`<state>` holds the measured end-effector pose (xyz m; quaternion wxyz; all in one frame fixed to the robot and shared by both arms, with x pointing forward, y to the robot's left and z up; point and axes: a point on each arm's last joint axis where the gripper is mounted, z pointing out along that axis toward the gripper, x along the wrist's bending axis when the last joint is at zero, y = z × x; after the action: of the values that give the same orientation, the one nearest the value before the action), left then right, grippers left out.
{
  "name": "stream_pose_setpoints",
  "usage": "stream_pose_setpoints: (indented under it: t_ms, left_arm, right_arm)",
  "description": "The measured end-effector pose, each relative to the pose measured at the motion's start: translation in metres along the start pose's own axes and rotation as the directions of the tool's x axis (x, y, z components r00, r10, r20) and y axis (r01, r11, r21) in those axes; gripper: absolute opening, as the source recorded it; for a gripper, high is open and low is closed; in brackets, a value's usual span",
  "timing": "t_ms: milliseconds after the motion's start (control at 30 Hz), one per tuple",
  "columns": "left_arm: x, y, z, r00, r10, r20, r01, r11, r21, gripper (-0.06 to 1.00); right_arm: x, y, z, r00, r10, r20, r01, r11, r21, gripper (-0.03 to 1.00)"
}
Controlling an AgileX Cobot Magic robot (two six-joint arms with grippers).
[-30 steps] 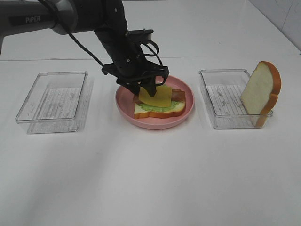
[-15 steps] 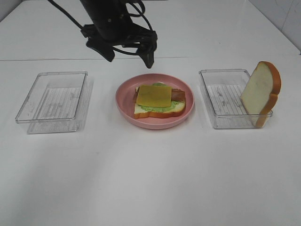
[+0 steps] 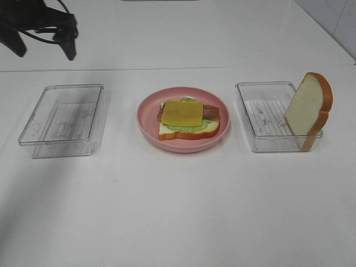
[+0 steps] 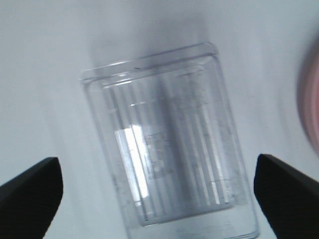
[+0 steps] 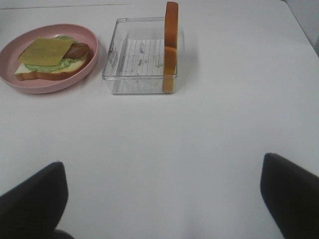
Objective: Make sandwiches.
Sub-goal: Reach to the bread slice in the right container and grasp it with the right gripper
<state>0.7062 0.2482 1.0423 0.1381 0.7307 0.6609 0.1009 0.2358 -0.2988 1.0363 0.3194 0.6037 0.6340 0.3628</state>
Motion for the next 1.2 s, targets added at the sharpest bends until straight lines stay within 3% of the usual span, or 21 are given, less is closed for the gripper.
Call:
stream_pose_setpoints:
  t_ms: [33, 67, 167, 233, 467, 733, 833, 867, 900, 967, 1000, 1033, 1067, 1133, 1200]
  left_arm:
    - [0.011, 0.000, -0.004, 1.000, -0.013, -0.008, 0.013, 1.000, -0.009, 0.98]
    - [0.037, -0.001, -0.013, 0.998, -0.061, -0.024, 0.060, 0.998, -0.025, 0.98]
    - [0.046, -0.001, -0.016, 0.997, -0.077, -0.029, 0.076, 0.997, -0.031, 0.98]
    - [0.074, -0.006, -0.026, 0.992, -0.115, -0.048, 0.113, 0.993, -0.044, 0.98]
    - [0.072, -0.027, -0.040, 0.995, -0.091, -0.049, 0.090, 0.996, -0.010, 0.98]
    - [0.058, -0.088, -0.085, 0.995, -0.086, -0.047, 0.085, 0.996, -0.016, 0.98]
    - [0.050, -0.131, -0.112, 0.995, -0.082, -0.051, 0.078, 0.994, -0.072, 0.98]
    - [0.050, -0.131, -0.112, 0.995, -0.082, -0.051, 0.078, 0.994, -0.072, 0.98]
    - [0.044, -0.157, -0.127, 0.996, -0.078, -0.054, 0.072, 0.991, -0.110, 0.98]
    - [0.042, -0.167, -0.133, 0.995, -0.078, -0.055, 0.070, 0.990, -0.126, 0.98]
    - [0.038, -0.192, -0.146, 0.996, -0.073, -0.058, 0.063, 0.985, -0.160, 0.97]
    - [0.038, -0.192, -0.146, 0.996, -0.073, -0.058, 0.063, 0.985, -0.160, 0.97]
    - [0.032, -0.219, -0.157, 0.996, -0.069, -0.060, 0.056, 0.980, -0.190, 0.97]
    - [0.030, -0.233, -0.162, 0.996, -0.066, -0.062, 0.052, 0.977, -0.207, 0.97]
    - [0.023, -0.272, -0.173, 0.996, -0.065, -0.066, 0.045, 0.963, -0.265, 0.97]
  right_arm:
    - [0.000, 0.000, 0.000, 1.000, 0.000, 0.000, 0.000, 1.000, 0.000, 0.98]
    - [0.000, 0.000, 0.000, 1.000, 0.000, 0.000, 0.000, 1.000, 0.000, 0.98]
    - [0.000, 0.000, 0.000, 1.000, 0.000, 0.000, 0.000, 1.000, 0.000, 0.98]
    - [0.000, 0.000, 0.000, 1.000, 0.000, 0.000, 0.000, 1.000, 0.000, 0.98]
    - [0.000, 0.000, 0.000, 1.000, 0.000, 0.000, 0.000, 1.000, 0.000, 0.98]
    - [0.000, 0.000, 0.000, 1.000, 0.000, 0.000, 0.000, 1.000, 0.000, 0.98]
    - [0.000, 0.000, 0.000, 1.000, 0.000, 0.000, 0.000, 1.000, 0.000, 0.98]
    - [0.000, 0.000, 0.000, 1.000, 0.000, 0.000, 0.000, 1.000, 0.000, 0.98]
    - [0.000, 0.000, 0.000, 1.000, 0.000, 0.000, 0.000, 1.000, 0.000, 0.98]
    - [0.000, 0.000, 0.000, 1.000, 0.000, 0.000, 0.000, 1.000, 0.000, 0.98]
    - [0.000, 0.000, 0.000, 1.000, 0.000, 0.000, 0.000, 1.000, 0.000, 0.98]
    - [0.000, 0.000, 0.000, 1.000, 0.000, 0.000, 0.000, 1.000, 0.000, 0.98]
    - [0.000, 0.000, 0.000, 1.000, 0.000, 0.000, 0.000, 1.000, 0.000, 0.98]
    - [0.000, 0.000, 0.000, 1.000, 0.000, 0.000, 0.000, 1.000, 0.000, 0.98]
    - [0.000, 0.000, 0.000, 1.000, 0.000, 0.000, 0.000, 1.000, 0.000, 0.98]
